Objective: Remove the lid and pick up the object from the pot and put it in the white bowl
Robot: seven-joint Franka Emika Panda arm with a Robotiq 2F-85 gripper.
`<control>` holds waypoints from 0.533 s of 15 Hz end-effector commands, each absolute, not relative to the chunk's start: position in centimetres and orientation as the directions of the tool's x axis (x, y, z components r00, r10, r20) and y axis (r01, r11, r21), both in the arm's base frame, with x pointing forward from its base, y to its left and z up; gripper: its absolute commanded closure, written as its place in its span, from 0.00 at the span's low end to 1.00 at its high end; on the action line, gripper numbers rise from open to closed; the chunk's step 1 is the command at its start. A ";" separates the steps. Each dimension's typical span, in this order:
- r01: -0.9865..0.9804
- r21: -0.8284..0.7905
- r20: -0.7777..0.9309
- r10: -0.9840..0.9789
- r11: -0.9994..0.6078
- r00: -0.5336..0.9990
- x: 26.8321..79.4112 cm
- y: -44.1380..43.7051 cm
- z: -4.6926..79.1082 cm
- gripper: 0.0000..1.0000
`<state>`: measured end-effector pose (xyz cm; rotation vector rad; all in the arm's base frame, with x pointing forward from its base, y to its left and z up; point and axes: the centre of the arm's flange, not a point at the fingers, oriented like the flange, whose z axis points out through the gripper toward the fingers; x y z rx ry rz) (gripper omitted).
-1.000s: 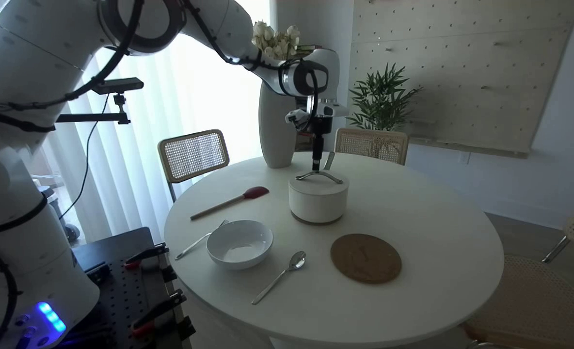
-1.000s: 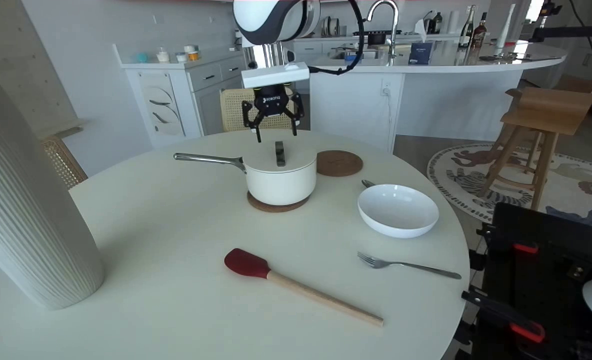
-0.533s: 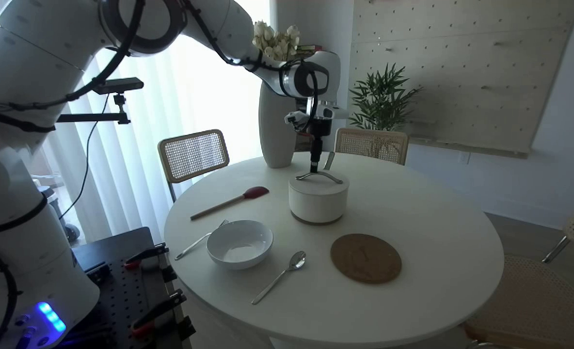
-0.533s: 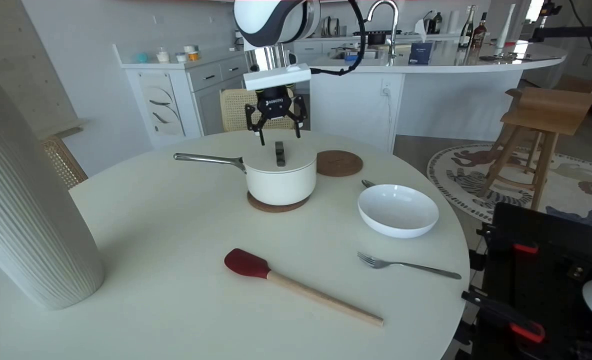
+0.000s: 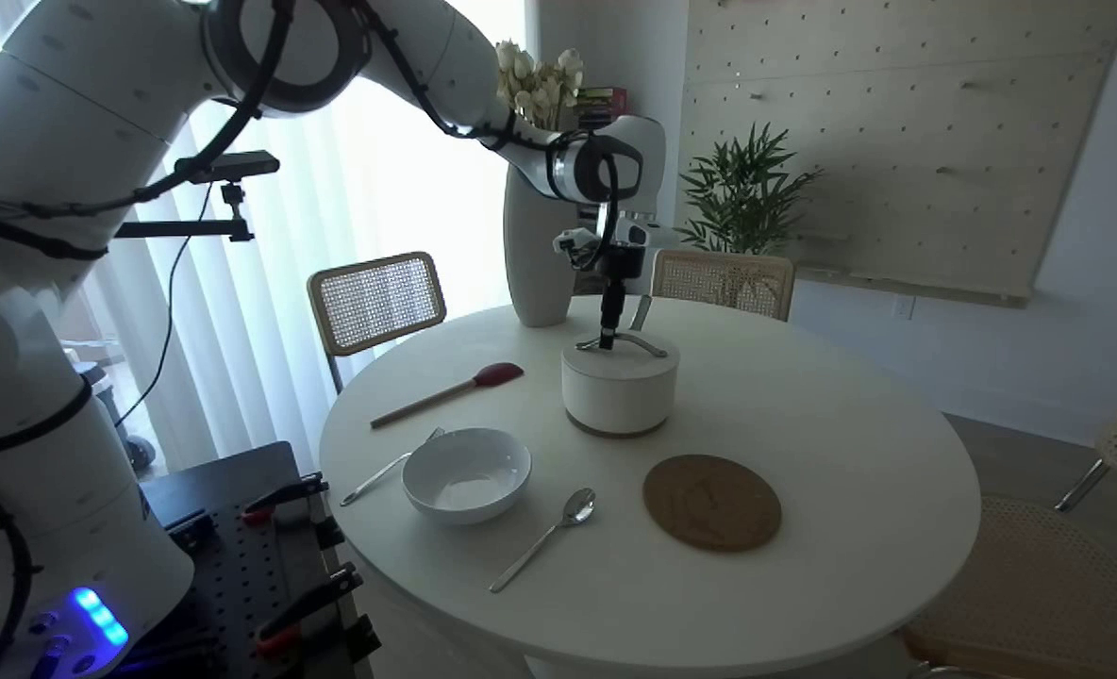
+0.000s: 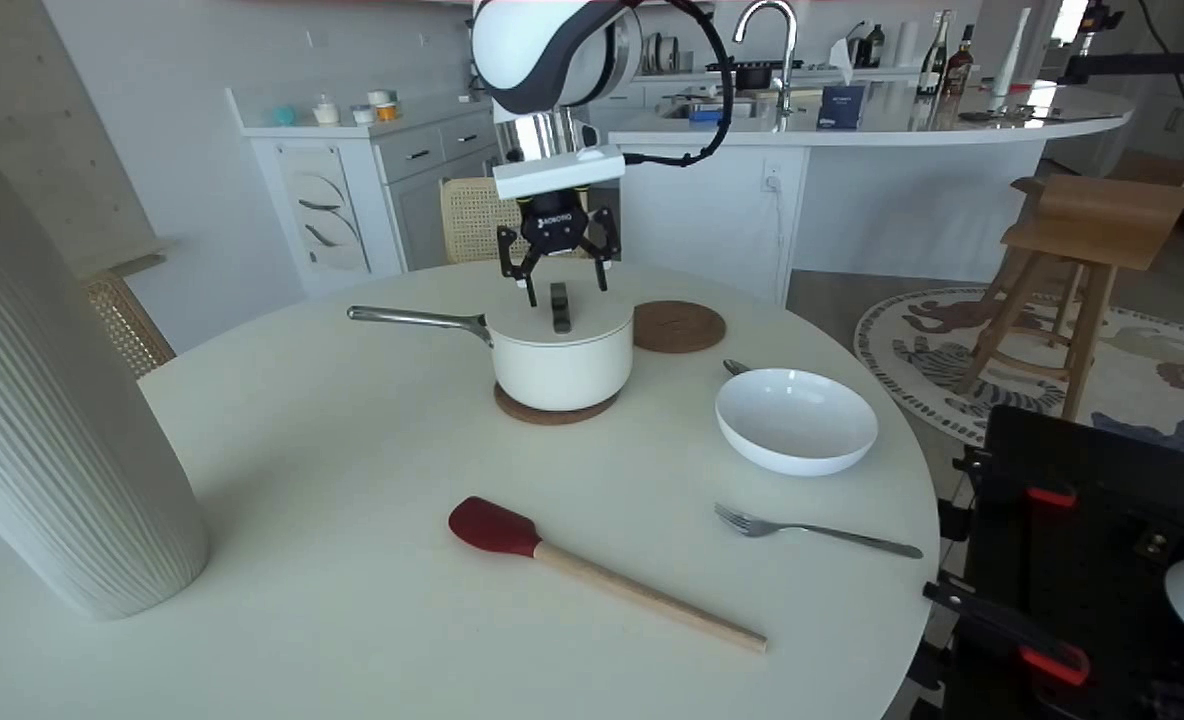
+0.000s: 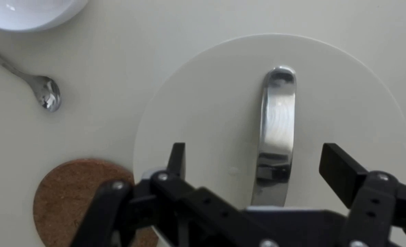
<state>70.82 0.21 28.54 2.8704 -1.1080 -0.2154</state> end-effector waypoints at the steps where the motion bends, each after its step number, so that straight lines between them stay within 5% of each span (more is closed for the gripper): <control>1: -0.664 0.107 -0.130 -0.673 -0.740 0.728 70.3 0.2 28.2 0.12; 2: -0.664 0.108 -0.126 -0.672 -0.740 0.729 70.3 0.2 28.1 0.26; 8: -0.660 0.110 -0.117 -0.669 -0.743 0.734 70.3 0.4 28.3 0.71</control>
